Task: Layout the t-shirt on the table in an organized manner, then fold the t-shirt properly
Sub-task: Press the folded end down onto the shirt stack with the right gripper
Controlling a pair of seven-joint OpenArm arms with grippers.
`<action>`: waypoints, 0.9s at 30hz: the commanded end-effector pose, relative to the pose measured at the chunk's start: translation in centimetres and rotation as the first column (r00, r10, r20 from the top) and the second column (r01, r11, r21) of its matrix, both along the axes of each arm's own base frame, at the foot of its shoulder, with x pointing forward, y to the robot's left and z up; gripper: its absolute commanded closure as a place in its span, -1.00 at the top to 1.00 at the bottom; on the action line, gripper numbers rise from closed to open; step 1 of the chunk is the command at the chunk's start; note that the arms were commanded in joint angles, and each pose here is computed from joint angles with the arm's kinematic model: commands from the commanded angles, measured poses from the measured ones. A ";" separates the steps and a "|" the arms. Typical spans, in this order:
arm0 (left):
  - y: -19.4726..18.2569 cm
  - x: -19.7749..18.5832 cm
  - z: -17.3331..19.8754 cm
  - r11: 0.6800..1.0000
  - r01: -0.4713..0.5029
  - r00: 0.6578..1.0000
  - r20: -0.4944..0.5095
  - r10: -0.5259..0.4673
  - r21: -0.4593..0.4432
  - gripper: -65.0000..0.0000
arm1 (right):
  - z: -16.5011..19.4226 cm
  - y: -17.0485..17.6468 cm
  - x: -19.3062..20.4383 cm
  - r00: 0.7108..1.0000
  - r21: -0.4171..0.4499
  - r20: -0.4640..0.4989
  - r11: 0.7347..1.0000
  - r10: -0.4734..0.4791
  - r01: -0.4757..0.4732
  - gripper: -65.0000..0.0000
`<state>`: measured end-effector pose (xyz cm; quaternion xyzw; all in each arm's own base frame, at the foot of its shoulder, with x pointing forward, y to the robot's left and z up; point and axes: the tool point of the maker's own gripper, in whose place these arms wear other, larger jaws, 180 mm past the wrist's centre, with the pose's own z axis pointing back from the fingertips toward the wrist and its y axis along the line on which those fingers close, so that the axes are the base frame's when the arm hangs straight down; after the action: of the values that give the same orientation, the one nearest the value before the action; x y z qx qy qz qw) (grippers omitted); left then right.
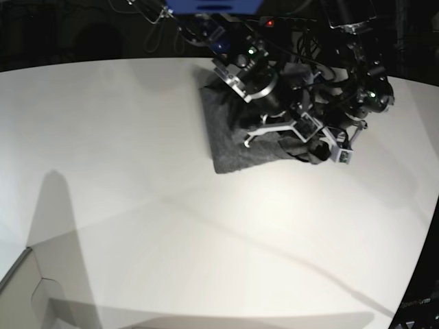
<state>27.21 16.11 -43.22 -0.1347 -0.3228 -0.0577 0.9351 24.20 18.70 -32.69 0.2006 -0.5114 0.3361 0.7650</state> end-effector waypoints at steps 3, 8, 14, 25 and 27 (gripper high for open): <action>0.8 -0.9 -0.6 0.999 0.010 0.999 -0.044 -0.008 0.038 -1.00 | 2.1 1.4 1.0 0.998 0.067 0.070 0.998 0.002 -0.007 -1.00; 2.4 -1.1 -0.5 0.998 -0.051 0.998 -0.044 0.052 0.040 -1.00 | 0.8 1.6 1.8 0.997 0.033 0.076 0.999 0.016 -0.019 -1.00; 3.9 -1.4 -0.3 0.995 -0.094 0.995 -0.038 0.095 0.039 -1.00 | 0.9 1.6 3.2 0.994 0.039 0.106 0.999 0.018 -0.023 -1.00; 4.1 -1.7 -0.4 0.994 -0.105 0.993 -0.040 0.107 0.038 -1.00 | 0.3 2.0 4.3 0.999 0.080 0.034 0.997 0.019 -0.022 -1.00; 4.1 -1.7 -0.3 0.994 -0.105 0.994 -0.038 0.107 0.038 -1.00 | 0.2 2.0 4.3 0.999 0.079 0.032 0.997 0.019 -0.022 -1.00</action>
<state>26.03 19.75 -43.21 -0.1171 -0.3282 -0.0039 0.9373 27.88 19.71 -34.73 0.2151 -0.5082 0.3351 0.7636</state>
